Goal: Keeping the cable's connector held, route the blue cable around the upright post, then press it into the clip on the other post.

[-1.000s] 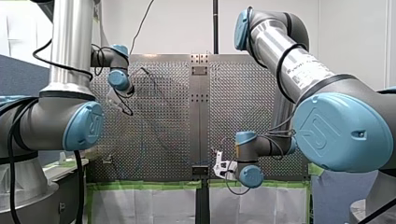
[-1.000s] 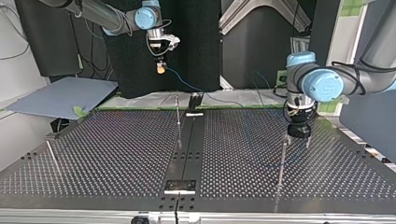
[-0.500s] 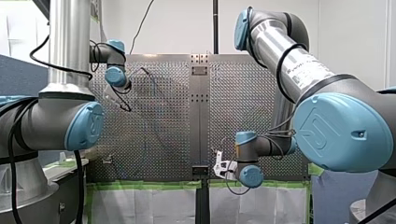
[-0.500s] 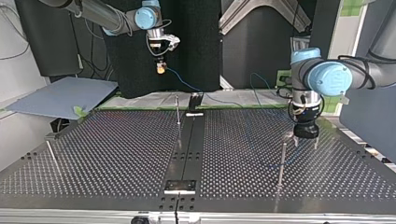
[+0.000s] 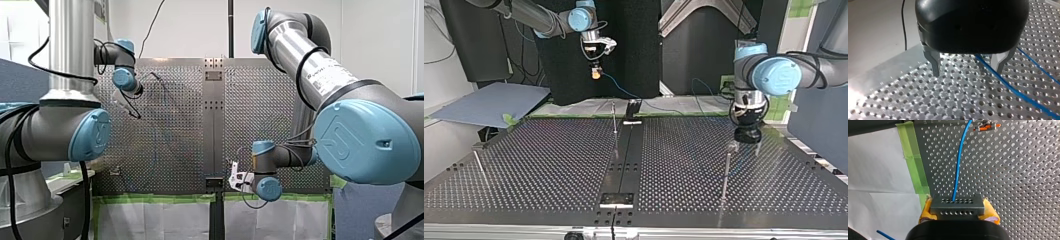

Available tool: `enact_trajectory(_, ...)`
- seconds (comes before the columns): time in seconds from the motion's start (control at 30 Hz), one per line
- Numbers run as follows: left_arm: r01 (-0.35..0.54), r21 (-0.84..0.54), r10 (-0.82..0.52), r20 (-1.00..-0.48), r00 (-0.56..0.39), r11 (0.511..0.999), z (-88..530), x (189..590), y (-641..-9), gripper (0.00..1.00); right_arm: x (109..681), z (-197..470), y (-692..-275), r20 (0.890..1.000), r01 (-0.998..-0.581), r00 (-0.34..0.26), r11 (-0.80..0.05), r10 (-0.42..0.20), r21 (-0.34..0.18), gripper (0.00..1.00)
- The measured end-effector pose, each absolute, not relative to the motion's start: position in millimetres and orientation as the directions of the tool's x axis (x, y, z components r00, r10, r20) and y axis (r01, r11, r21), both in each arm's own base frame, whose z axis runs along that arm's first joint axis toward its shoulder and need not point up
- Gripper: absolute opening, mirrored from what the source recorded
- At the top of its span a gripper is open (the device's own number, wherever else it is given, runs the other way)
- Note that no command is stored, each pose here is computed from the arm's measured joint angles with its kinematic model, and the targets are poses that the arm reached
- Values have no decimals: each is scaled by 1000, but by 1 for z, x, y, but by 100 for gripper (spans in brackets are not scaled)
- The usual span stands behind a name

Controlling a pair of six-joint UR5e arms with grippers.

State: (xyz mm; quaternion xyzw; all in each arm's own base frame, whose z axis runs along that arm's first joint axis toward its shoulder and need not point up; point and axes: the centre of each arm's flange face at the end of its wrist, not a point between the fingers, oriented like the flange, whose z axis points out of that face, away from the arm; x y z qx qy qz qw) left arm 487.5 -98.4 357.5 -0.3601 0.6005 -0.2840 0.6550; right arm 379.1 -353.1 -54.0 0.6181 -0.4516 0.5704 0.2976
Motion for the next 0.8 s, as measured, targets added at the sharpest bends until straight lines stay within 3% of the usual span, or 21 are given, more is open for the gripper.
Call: enact_trajectory(0.8,36,-780,-778,-618,110,624,402,434,-125,100,380,-54,-353,974,-895,-64,-419,-217,-152,0)
